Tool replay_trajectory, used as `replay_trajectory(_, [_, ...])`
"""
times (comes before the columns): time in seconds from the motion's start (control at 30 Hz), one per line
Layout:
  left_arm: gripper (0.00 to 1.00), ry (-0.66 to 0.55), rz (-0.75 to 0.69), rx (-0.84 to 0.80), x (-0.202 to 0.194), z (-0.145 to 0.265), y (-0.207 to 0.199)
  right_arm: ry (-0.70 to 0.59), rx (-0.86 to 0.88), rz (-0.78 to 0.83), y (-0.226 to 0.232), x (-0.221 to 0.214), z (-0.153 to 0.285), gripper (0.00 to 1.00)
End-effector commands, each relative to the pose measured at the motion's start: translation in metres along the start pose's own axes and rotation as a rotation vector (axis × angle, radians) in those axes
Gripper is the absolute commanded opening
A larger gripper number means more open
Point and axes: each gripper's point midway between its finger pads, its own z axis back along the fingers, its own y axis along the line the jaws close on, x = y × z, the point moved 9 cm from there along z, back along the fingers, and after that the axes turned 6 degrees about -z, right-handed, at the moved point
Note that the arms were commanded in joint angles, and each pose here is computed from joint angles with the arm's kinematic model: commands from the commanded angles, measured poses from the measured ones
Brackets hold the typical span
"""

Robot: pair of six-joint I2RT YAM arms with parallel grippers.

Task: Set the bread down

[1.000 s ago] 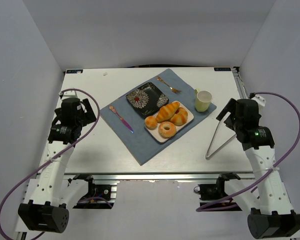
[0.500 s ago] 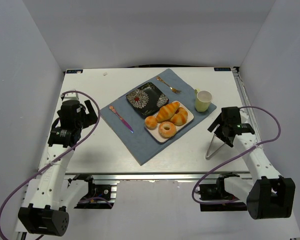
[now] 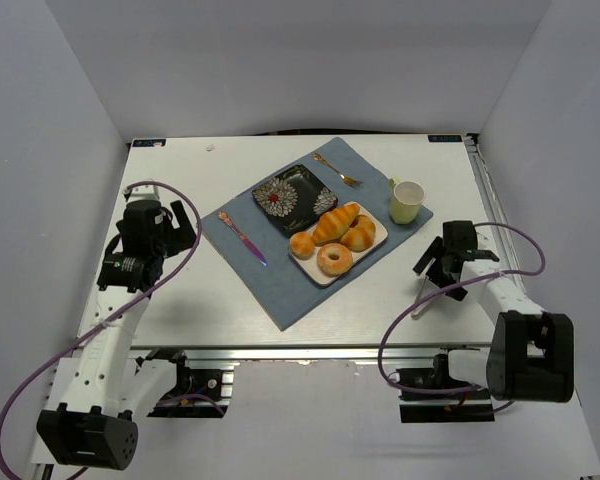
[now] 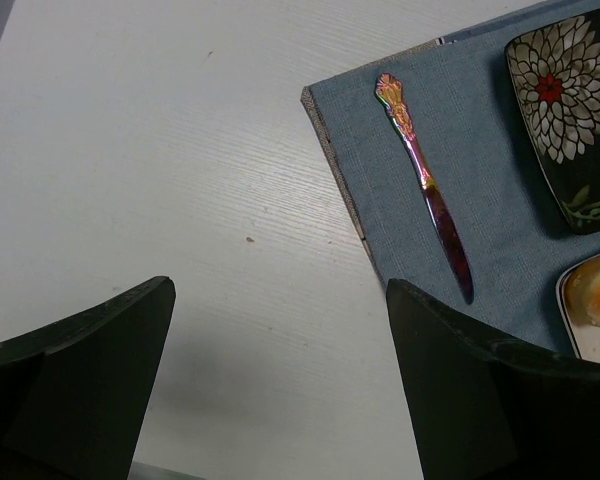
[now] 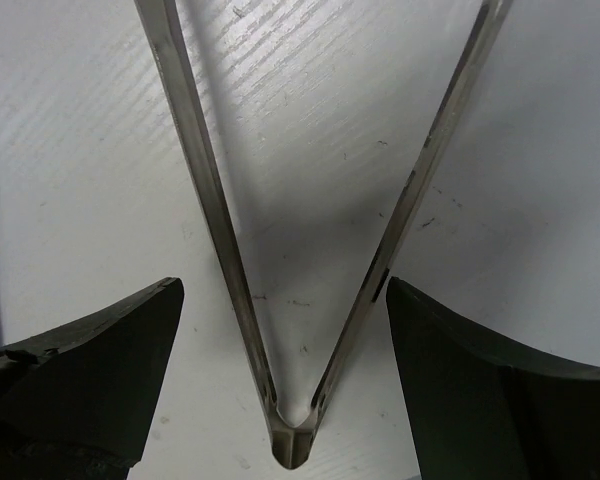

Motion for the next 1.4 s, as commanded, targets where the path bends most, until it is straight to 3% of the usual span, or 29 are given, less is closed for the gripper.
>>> replay_trajectory(0.0, [0.98,0.003,-0.007,0.002,-0.002,-0.001,0.0,-0.011,0.028,0.019,0.006,0.004,-0.013,0.89])
replay_trajectory(0.37, [0.98,0.022,-0.016,0.021,-0.006,-0.007,0.001,0.012,-0.038,0.092,0.001,0.0,-0.036,0.89])
replay_trajectory(0.47, [0.98,0.026,-0.023,0.035,-0.007,-0.009,0.002,0.021,-0.053,0.099,-0.001,-0.002,-0.04,0.86])
replay_trajectory(0.53, [0.98,0.031,-0.032,0.046,-0.008,-0.009,0.003,0.019,-0.056,0.093,-0.003,-0.003,-0.041,0.76])
replay_trajectory(0.6, [0.98,0.036,-0.036,0.052,-0.009,-0.01,0.004,0.015,-0.055,0.09,-0.002,-0.002,-0.04,0.74])
replay_trajectory(0.73, [0.98,0.037,-0.042,0.063,-0.009,-0.009,0.005,0.009,-0.084,0.046,-0.006,0.002,-0.041,0.8])
replay_trajectory(0.83, [0.98,0.03,-0.045,0.069,-0.007,-0.007,0.006,0.017,-0.09,0.031,-0.006,0.001,-0.042,0.77])
replay_trajectory(1.17, [0.98,0.026,-0.051,0.081,-0.007,-0.002,0.009,0.039,-0.097,-0.074,-0.004,-0.004,-0.041,0.86])
replay_trajectory(1.37, [0.98,0.029,-0.054,0.085,-0.008,-0.003,0.009,0.035,-0.094,-0.092,-0.003,-0.004,-0.042,0.84])
